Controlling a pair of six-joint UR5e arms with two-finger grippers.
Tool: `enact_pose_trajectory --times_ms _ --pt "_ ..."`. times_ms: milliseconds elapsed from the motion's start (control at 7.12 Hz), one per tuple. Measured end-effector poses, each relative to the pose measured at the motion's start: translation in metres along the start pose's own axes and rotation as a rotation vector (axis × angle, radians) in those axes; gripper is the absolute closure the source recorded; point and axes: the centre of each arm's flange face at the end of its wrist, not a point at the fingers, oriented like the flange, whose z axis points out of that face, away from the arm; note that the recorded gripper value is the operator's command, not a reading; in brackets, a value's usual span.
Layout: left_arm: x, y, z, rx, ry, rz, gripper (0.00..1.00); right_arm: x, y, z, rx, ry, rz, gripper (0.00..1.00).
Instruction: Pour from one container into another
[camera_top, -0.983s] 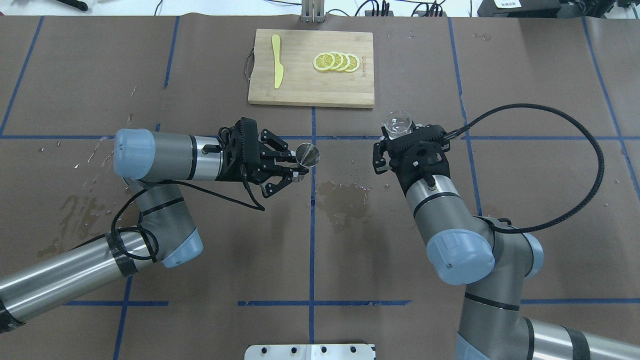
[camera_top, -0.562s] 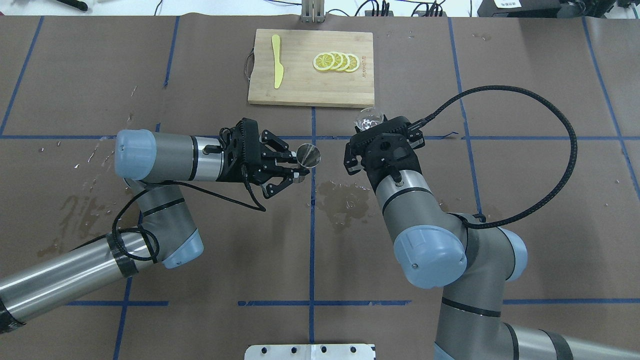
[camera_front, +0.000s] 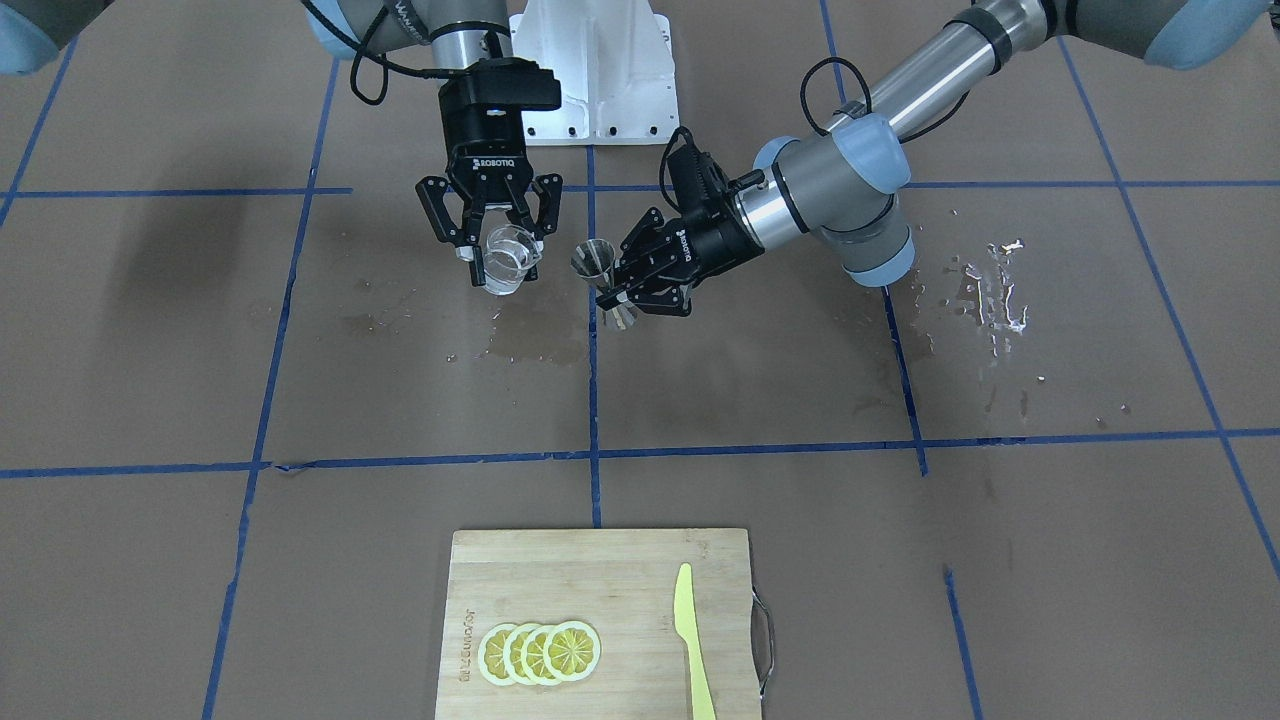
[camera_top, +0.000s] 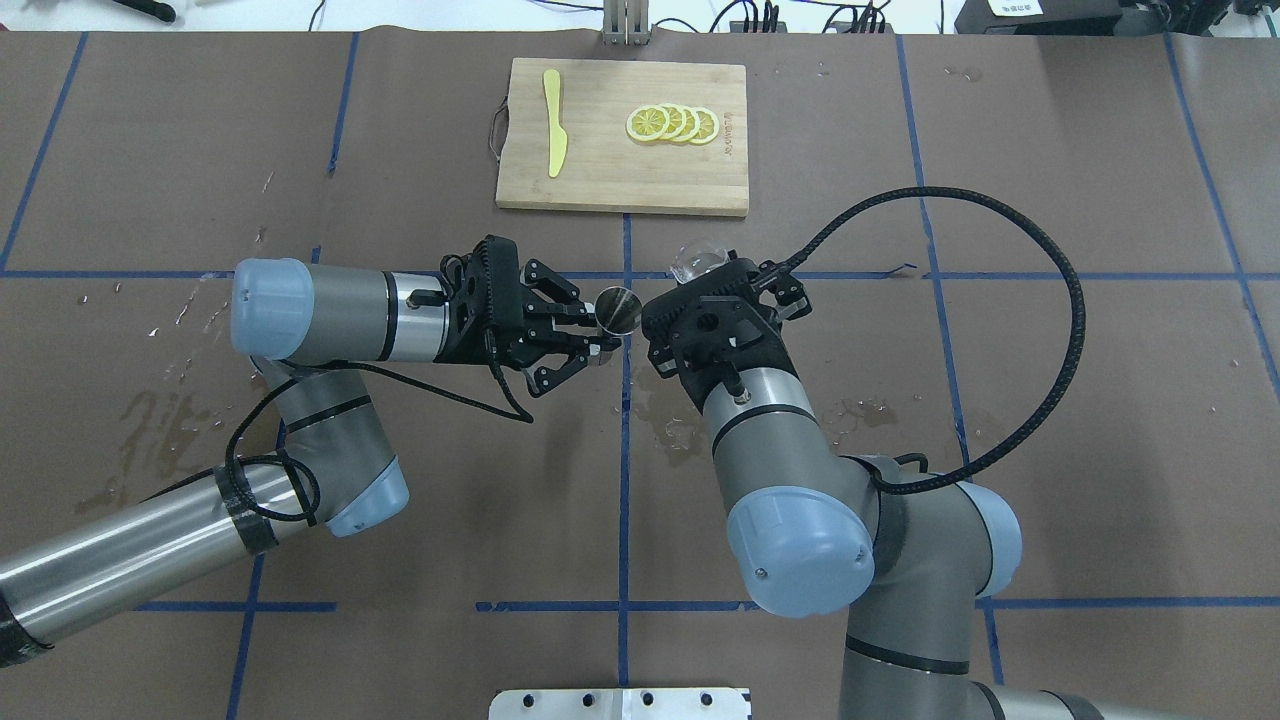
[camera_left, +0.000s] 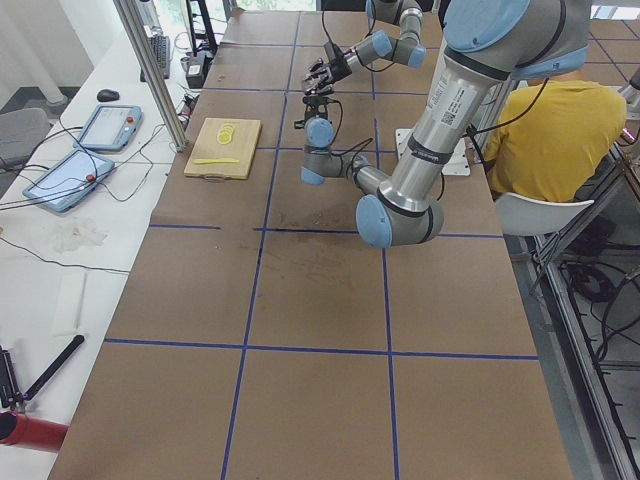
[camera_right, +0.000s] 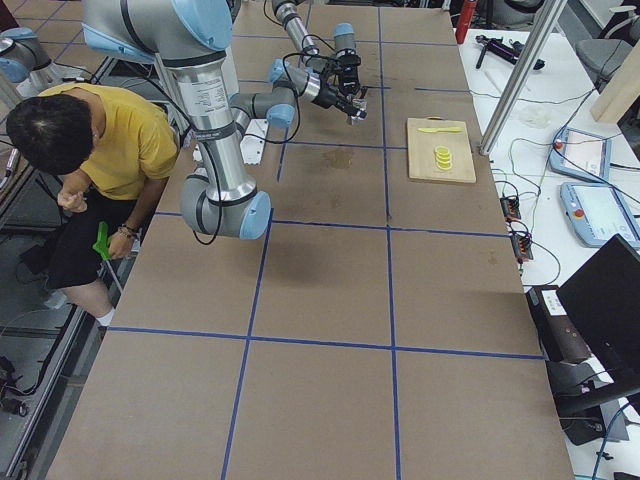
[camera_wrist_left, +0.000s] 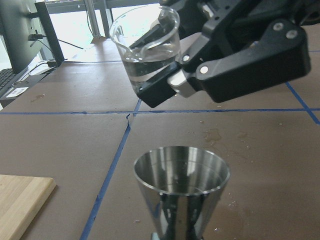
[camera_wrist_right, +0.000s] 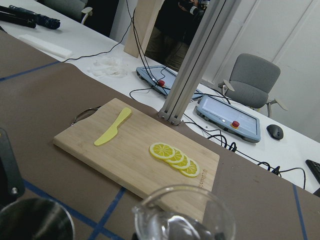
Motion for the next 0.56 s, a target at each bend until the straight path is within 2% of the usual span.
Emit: enact_pose_trajectory --times_ms 562 --pt "0.000 0.000 0.000 0.001 -0.001 -0.001 1.00 -0.021 0.006 -0.016 0.015 0.014 -0.144 1.00"
